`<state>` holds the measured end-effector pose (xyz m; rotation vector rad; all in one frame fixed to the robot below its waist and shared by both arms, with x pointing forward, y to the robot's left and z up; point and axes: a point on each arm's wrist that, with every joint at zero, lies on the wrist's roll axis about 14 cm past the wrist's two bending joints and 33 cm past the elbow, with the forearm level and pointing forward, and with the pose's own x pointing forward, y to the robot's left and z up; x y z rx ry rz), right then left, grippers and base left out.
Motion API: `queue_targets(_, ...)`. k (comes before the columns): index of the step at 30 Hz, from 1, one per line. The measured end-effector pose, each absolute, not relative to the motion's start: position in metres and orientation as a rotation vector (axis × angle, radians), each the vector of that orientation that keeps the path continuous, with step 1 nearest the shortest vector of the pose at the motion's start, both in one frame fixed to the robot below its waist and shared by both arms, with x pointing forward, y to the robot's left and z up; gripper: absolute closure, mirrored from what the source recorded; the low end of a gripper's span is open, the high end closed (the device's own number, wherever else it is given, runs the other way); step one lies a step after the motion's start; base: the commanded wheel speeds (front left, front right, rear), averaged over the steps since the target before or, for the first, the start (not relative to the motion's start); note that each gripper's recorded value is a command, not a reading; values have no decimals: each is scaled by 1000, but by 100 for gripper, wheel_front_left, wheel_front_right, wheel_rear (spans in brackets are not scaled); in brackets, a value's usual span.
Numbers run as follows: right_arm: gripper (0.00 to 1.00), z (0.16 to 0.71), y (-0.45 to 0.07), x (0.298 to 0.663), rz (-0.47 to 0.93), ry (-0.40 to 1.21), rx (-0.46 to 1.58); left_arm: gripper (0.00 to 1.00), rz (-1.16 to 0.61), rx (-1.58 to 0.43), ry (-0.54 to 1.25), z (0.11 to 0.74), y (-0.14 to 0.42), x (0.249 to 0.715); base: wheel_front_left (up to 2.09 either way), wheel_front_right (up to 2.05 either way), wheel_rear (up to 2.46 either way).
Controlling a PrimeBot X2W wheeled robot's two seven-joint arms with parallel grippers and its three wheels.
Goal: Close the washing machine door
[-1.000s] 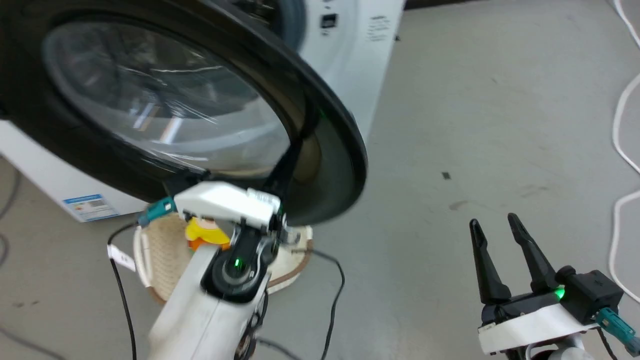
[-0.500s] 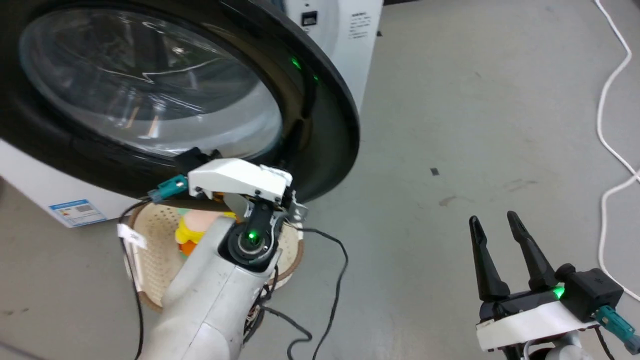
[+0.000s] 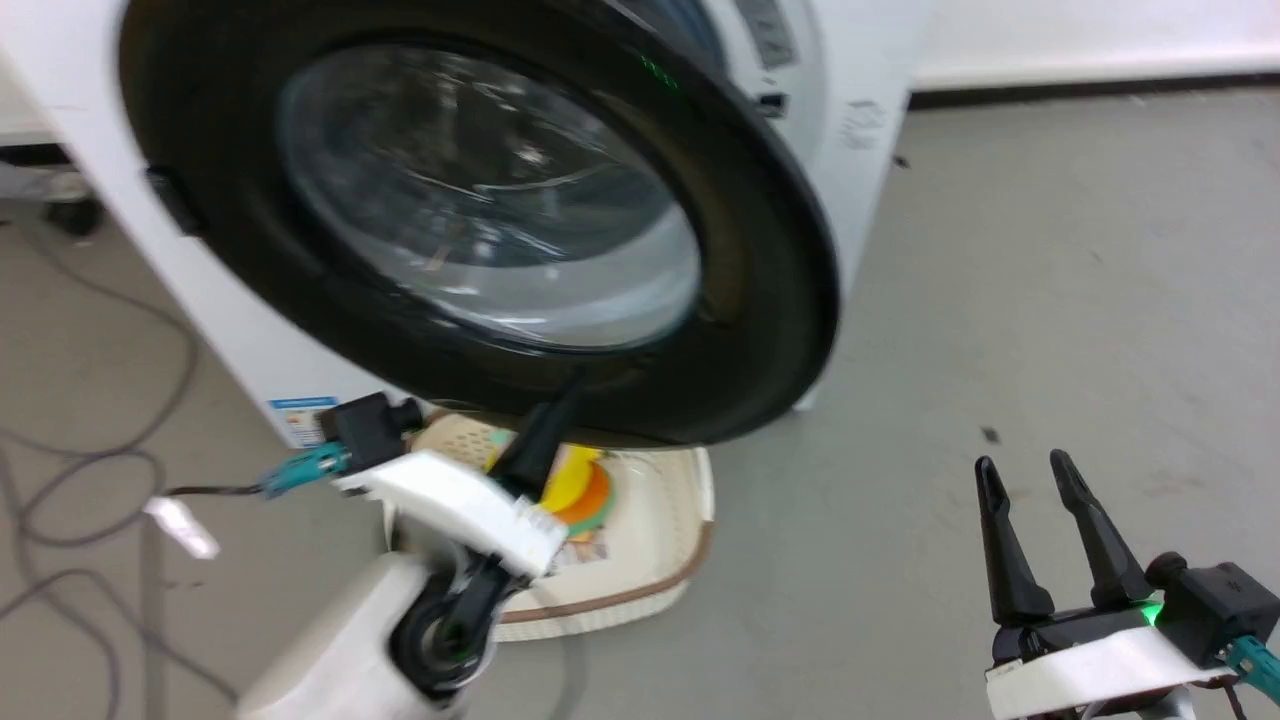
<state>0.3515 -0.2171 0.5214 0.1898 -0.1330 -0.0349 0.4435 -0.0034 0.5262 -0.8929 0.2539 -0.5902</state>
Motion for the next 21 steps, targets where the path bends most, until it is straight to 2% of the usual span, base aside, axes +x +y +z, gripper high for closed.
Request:
queue_targets(5, 0, 529, -198, 360, 33, -153, 194, 100, -508, -664, 45, 551, 53, 438, 0, 0, 0)
queue_targets(10, 0, 534, -180, 365, 98, -165, 193, 100, -344, -462, -184, 592, 117, 428, 0, 0, 0)
queue_targets(17, 0, 541, -167, 367, 146, -181, 183, 100, -149, -230, -245, 582, 169, 390, 0, 0, 0)
queue_targets(18, 0, 541, -166, 367, 151, -180, 180, 91, -137, -210, -239, 578, 171, 385, 0, 0, 0)
queue_targets(20, 0, 539, -164, 365, 159, -173, 179, 35, -128, -166, -219, 568, 170, 375, 0, 0, 0)
queue_targets(21, 0, 538, -163, 364, 162, -169, 178, 0, -120, -153, -211, 564, 170, 371, 0, 0, 0)
